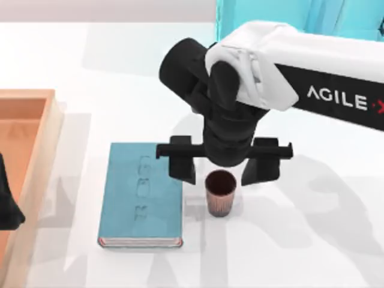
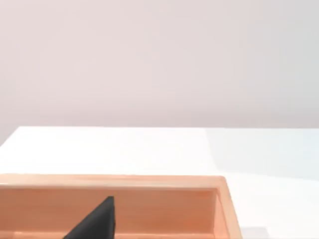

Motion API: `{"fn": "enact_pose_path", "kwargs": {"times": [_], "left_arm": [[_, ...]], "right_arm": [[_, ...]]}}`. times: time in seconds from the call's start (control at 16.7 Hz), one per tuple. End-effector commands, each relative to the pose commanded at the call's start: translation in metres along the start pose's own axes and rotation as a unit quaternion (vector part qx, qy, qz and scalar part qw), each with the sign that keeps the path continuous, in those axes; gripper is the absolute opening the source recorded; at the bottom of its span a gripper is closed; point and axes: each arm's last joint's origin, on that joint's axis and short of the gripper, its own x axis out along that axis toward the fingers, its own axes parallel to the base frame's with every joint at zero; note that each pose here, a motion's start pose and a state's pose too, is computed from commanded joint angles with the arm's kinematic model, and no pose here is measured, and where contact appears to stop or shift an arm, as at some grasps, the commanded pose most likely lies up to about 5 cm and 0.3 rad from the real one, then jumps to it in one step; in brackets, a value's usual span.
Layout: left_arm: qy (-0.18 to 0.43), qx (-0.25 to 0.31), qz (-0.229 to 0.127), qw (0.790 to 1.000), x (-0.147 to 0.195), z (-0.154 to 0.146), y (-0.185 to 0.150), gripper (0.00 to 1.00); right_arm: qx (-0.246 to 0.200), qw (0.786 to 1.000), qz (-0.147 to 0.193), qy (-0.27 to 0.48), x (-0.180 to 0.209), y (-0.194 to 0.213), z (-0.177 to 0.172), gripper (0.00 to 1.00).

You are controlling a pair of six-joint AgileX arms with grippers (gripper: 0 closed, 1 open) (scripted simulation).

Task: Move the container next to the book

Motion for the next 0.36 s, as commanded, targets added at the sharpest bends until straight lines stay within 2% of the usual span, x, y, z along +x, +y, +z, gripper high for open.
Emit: {"fn": "enact_pose_path", "kwargs": {"times": [0.36], "left_arm": [[0.000,0.000,0.000,1.000,0.0000,0.0000,0.0000,1.00]], "right_arm": [[0.000,1.000,0.000,0.000,0.0000,0.0000,0.0000,1.00]]}}
